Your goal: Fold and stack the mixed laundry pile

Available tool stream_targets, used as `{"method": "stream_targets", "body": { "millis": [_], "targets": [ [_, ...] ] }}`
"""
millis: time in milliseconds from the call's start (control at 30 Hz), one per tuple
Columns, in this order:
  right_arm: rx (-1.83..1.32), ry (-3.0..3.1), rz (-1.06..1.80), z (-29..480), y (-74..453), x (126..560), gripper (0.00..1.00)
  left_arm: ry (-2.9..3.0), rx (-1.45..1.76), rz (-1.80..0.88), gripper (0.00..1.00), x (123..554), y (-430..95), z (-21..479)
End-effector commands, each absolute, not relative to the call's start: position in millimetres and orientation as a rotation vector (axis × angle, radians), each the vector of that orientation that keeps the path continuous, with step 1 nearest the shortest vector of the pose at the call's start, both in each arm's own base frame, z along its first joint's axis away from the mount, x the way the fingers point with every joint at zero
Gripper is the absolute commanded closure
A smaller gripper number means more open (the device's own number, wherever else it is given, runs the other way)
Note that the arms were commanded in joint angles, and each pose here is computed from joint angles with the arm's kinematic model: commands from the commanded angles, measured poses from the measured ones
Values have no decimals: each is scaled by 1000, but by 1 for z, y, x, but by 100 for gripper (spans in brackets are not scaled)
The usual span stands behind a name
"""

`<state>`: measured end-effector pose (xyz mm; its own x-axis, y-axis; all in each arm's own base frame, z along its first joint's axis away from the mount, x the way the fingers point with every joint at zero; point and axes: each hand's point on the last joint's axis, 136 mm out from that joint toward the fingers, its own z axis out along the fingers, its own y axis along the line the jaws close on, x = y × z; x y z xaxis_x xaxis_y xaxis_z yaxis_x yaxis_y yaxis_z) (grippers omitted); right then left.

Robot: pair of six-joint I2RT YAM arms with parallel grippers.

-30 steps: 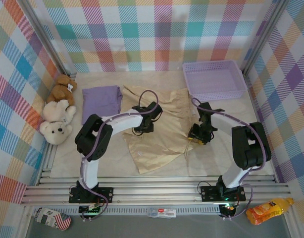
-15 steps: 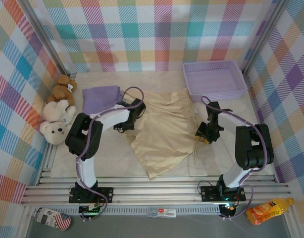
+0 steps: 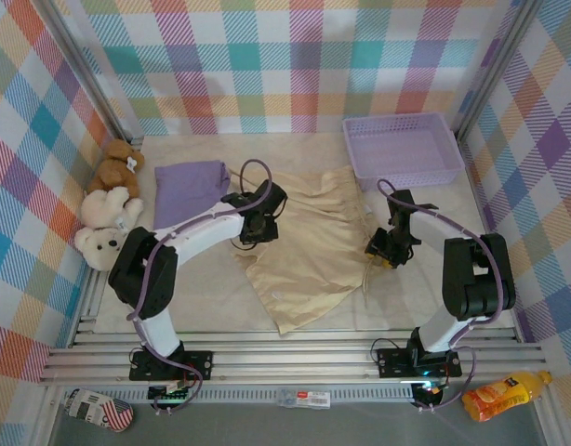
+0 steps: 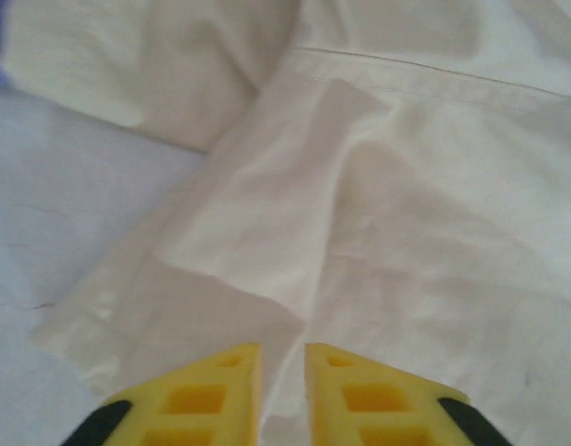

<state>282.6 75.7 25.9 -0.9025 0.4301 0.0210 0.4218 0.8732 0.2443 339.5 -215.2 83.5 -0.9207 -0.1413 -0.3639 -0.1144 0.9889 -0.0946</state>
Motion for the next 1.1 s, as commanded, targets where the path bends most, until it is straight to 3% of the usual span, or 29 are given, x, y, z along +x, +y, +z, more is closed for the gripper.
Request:
{"method": "stream_targets", "body": {
  "millis": [0, 133, 333, 500, 700, 800, 900, 1067],
  "targets": [
    [734, 3038, 375, 17, 75, 274, 56, 2850, -219, 41, 86, 332, -202, 40],
    [741, 3050, 344, 16, 71, 266, 57, 2880, -220, 304, 90, 332, -157, 18],
    [729, 3079, 406, 18, 77, 246, 59, 2778, -168, 653, 93, 368, -104, 35],
    [741, 3112, 474, 14, 84, 225, 62, 2699, -165, 673, 91, 410, -102, 69],
    [610, 2999, 871, 58, 123, 232, 56, 2696, -156, 636, 88, 423, -110, 96],
    [526, 2938, 781, 88, 113, 237, 35, 2724, -209, 511, 81, 405, -120, 110],
    [474, 2895, 601, 100, 90, 240, 16, 2745, -279, 350, 66, 375, -136, 123],
    [524, 2934, 404, 82, 58, 245, 9, 2812, -470, -80, 40, 311, -181, 115]
  ]
}}
